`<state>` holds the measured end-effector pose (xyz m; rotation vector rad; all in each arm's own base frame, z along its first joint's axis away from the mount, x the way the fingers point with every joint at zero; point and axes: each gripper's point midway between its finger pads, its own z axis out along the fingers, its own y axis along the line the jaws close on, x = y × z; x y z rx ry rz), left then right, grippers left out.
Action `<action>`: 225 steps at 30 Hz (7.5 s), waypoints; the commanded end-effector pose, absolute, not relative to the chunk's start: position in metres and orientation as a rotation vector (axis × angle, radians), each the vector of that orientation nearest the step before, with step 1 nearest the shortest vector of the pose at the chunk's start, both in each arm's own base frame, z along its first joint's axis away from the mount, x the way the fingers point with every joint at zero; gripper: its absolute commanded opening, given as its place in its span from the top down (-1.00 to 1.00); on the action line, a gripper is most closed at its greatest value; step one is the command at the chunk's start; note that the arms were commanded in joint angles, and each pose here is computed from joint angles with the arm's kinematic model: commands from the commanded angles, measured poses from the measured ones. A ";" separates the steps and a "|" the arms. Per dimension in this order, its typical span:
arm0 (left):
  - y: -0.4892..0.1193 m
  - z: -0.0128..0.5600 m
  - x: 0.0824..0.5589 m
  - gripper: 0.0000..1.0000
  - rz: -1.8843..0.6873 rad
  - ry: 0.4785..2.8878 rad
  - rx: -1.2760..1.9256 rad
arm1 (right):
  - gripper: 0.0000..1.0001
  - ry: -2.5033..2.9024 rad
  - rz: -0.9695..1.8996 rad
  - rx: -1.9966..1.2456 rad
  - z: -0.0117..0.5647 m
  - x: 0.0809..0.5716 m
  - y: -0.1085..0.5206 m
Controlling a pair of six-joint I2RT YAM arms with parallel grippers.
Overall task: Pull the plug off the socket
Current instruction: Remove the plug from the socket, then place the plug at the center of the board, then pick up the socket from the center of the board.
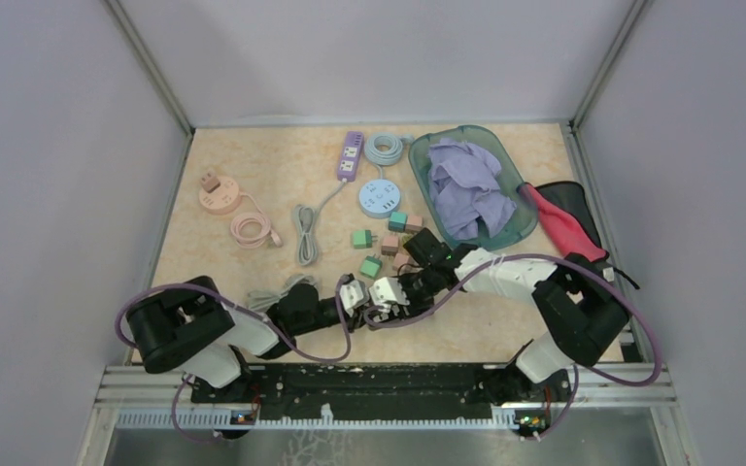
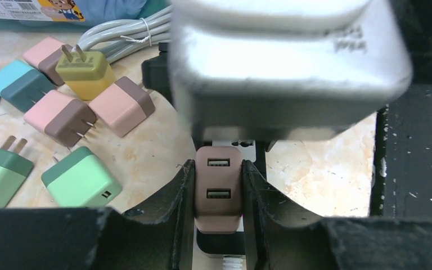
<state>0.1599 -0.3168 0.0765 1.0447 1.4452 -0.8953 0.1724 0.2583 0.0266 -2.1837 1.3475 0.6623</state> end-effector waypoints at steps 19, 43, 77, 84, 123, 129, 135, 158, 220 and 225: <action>-0.319 0.117 0.186 0.99 -1.002 1.494 0.893 | 1.00 1.374 0.640 -2.173 0.031 0.181 0.261; -0.333 0.111 0.177 0.99 -0.785 1.428 0.999 | 1.00 1.422 0.623 -2.165 0.028 0.186 0.261; -0.329 0.133 0.149 0.99 -0.888 1.287 1.075 | 1.00 1.444 0.613 -2.173 0.024 0.188 0.259; -0.344 0.126 0.164 0.99 -0.796 1.396 1.083 | 1.00 1.447 0.614 -2.174 0.023 0.188 0.259; -0.262 0.129 0.208 0.98 -0.974 1.655 0.534 | 0.56 1.470 0.707 -2.085 0.043 0.197 0.250; -0.246 0.132 0.241 0.85 -1.018 1.729 0.340 | 0.27 1.474 0.697 -2.086 0.044 0.198 0.249; -0.233 0.125 0.286 0.87 -1.062 1.832 0.153 | 0.07 1.474 0.687 -2.081 0.045 0.200 0.248; -0.231 0.045 0.432 0.16 -0.976 2.229 -0.355 | 0.06 1.484 0.681 -2.070 0.047 0.202 0.247; -0.055 0.267 0.281 -1.00 -0.067 1.635 0.155 | 1.00 1.384 0.502 -1.841 0.181 0.296 0.300; -0.045 0.281 0.273 -1.00 -0.047 1.563 0.106 | 1.00 1.405 0.426 -1.785 0.200 0.359 0.336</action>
